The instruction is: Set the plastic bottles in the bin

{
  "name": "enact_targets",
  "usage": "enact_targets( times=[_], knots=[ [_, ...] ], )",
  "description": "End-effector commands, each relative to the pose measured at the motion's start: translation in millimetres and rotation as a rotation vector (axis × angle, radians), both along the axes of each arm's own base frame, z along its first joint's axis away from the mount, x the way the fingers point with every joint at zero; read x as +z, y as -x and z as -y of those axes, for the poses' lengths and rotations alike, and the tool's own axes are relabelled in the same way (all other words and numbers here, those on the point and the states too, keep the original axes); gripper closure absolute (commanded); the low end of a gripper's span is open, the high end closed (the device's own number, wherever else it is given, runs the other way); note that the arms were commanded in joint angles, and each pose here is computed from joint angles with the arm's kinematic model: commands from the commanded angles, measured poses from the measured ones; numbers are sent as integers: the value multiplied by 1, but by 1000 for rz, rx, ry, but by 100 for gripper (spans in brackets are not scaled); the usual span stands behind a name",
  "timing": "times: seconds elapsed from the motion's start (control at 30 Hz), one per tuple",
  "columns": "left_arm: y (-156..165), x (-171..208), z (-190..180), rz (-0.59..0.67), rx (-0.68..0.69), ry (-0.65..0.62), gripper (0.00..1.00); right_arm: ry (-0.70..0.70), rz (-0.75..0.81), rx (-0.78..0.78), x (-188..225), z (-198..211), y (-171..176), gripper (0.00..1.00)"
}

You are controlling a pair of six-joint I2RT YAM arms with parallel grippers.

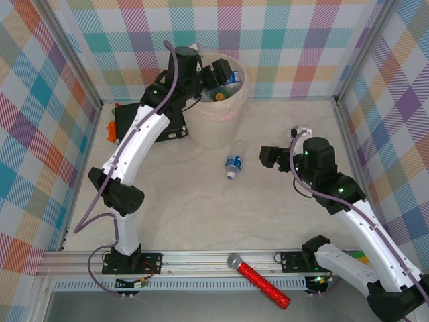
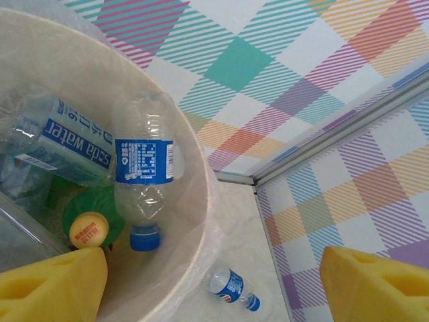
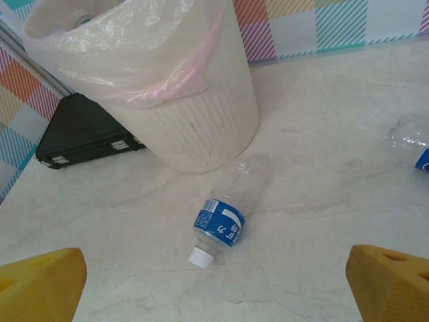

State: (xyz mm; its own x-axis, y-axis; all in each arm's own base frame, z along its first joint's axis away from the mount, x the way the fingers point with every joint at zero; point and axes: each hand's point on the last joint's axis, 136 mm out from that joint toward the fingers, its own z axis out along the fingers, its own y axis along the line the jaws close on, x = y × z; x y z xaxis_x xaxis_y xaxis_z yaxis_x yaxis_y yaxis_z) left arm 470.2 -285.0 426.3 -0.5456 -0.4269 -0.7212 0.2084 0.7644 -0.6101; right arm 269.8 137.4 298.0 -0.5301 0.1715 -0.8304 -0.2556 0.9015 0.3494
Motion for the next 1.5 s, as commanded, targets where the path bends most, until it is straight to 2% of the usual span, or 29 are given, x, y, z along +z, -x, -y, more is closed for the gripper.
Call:
enact_targets(
  times=[0.0, 0.13, 0.33, 0.43, 0.8, 0.97, 1.17, 1.3, 1.47],
  knots=[
    [18, 12, -3, 31, -22, -25, 10, -29, -48, 13, -13, -7, 0, 1],
    [42, 12, -11, 34, -24, -55, 0, -43, -121, -12, -32, -11, -7, 1],
    [90, 6, -38, 38, 7, -89, 0, -107, -197, 35, -57, -32, -15, 1],
    [115, -7, -56, 14, 37, -111, 0, -132, -246, 49, -73, -40, -16, 0],
    [192, -83, -114, -153, 162, -211, 0, -223, -467, 17, -138, -62, -25, 16],
    [204, -96, -115, -178, 157, -286, 0, -248, -547, 20, -162, -79, -30, 19],
    [202, -100, -111, -185, 126, -368, 0, -285, -632, -49, -190, -91, -36, 23],
    [201, -99, -110, -178, 111, -394, 1, -242, -651, -63, -203, -104, -37, 24],
    [192, -96, -102, -157, 78, -448, 1, -240, -675, -105, -222, -114, -40, 32]
  ],
)
